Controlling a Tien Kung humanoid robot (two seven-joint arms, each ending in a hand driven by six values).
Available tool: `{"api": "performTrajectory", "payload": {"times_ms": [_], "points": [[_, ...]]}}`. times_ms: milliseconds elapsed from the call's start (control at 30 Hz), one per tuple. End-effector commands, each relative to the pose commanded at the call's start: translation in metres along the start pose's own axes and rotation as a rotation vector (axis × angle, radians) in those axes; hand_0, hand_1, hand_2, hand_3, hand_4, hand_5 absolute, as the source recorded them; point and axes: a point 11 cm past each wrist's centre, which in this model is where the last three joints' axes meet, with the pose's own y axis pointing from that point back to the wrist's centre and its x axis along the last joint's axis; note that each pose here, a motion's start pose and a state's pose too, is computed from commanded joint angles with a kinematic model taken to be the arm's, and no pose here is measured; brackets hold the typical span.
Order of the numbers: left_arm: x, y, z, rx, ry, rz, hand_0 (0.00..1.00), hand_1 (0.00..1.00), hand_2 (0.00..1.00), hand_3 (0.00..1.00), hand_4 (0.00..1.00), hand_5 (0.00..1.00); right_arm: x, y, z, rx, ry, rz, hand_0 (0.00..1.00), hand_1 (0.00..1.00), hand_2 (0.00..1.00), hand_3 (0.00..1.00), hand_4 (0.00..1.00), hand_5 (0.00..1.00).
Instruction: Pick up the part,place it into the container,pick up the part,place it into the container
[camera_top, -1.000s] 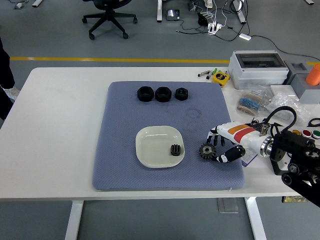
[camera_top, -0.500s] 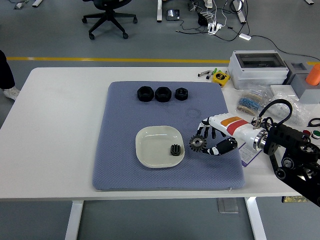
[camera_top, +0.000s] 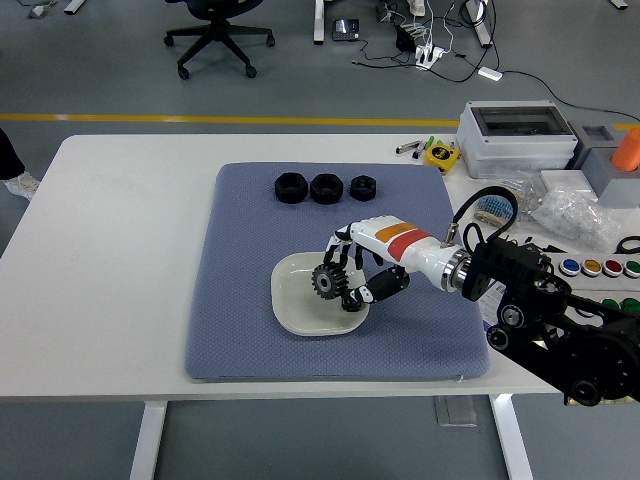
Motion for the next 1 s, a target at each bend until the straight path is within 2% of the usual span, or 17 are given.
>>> {"api": "performTrajectory", "payload": {"times_ms": [167,300,333,500,533,700,733,1000], "points": [[0.002,0.000,0.001,-0.001,-0.004,0.002,0.714,0.686,0.642,0.585,0.631,0.630,-0.006,-0.016,-0.022,0.047,0.001,-0.017,0.212,0.381,0.466,0.485,0.611,0.188],[0.004,0.000,0.003,-0.004,-0.003,0.006,0.714,0.686,0.642,0.585,0.631,0.630,-0.008,-0.024,-0.024,0.039,0.020,-0.025,0.212,0.381,0.466,0.485,0.611,0.188],[0.004,0.000,0.003,-0.004,-0.002,0.006,0.714,0.686,0.642,0.585,0.632,0.630,-0.008,-0.024,-0.023,0.033,0.024,-0.028,0.233,0.417,0.520,0.555,0.767,0.241],[0.005,0.000,0.002,-0.001,-0.004,0.009,0.714,0.686,0.642,0.585,0.632,0.630,-0.009,-0.026,-0.016,0.012,0.049,-0.038,0.233,0.417,0.520,0.555,0.767,0.241],[0.006,0.000,0.002,-0.001,-0.006,0.009,0.714,0.686,0.643,0.586,0.632,0.630,-0.010,-0.026,-0.016,0.010,0.051,-0.042,0.282,0.481,0.658,0.792,0.964,0.327],[0.006,0.000,0.001,0.003,-0.013,0.009,0.714,0.686,0.643,0.586,0.632,0.630,-0.013,-0.026,-0.015,0.009,0.054,-0.050,0.282,0.481,0.658,0.792,0.964,0.327],[0.006,0.000,0.001,0.004,-0.014,0.008,0.715,0.686,0.642,0.588,0.632,0.630,-0.013,-0.026,-0.014,0.010,0.053,-0.046,0.315,0.533,0.712,0.853,0.998,0.365],[0.006,0.000,0.000,0.005,-0.012,0.009,0.715,0.686,0.643,0.587,0.632,0.629,-0.008,-0.026,-0.013,0.006,0.052,-0.023,0.320,0.534,0.718,0.864,0.998,0.380]]}}
